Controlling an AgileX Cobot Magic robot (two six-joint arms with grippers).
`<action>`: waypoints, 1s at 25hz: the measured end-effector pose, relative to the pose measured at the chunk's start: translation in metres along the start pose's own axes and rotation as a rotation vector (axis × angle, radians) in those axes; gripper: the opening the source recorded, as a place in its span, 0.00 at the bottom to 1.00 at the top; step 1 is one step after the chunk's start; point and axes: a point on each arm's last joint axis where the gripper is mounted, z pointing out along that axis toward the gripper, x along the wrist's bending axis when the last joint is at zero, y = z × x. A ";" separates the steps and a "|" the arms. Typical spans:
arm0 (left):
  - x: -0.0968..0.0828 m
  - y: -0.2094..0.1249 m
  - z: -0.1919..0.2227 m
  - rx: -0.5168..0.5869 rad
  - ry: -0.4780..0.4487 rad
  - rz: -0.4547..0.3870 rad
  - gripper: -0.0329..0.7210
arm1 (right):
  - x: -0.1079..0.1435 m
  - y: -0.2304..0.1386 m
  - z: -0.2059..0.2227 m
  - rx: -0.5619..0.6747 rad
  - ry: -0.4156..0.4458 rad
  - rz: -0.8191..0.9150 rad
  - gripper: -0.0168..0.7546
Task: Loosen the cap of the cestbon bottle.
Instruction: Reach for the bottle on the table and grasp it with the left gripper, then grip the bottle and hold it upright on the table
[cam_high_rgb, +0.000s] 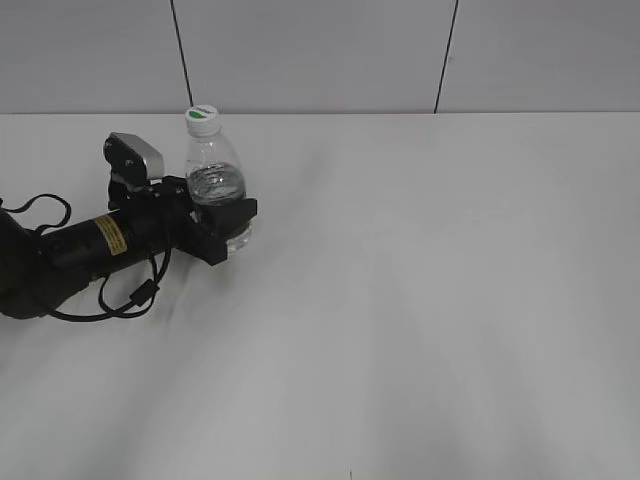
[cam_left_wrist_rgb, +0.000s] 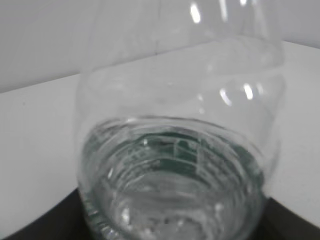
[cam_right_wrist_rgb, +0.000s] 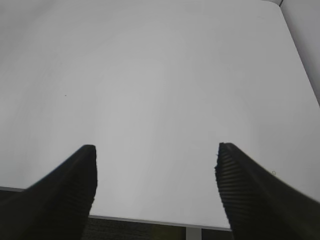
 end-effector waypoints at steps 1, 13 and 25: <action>0.000 0.000 0.000 0.001 -0.002 0.001 0.59 | 0.000 0.000 0.000 0.000 0.000 0.000 0.75; -0.015 0.001 -0.001 0.045 -0.175 0.085 0.59 | 0.000 0.000 0.000 0.000 0.000 0.000 0.75; -0.059 0.014 0.000 0.120 -0.473 0.202 0.59 | 0.000 0.000 0.000 0.000 0.000 0.000 0.75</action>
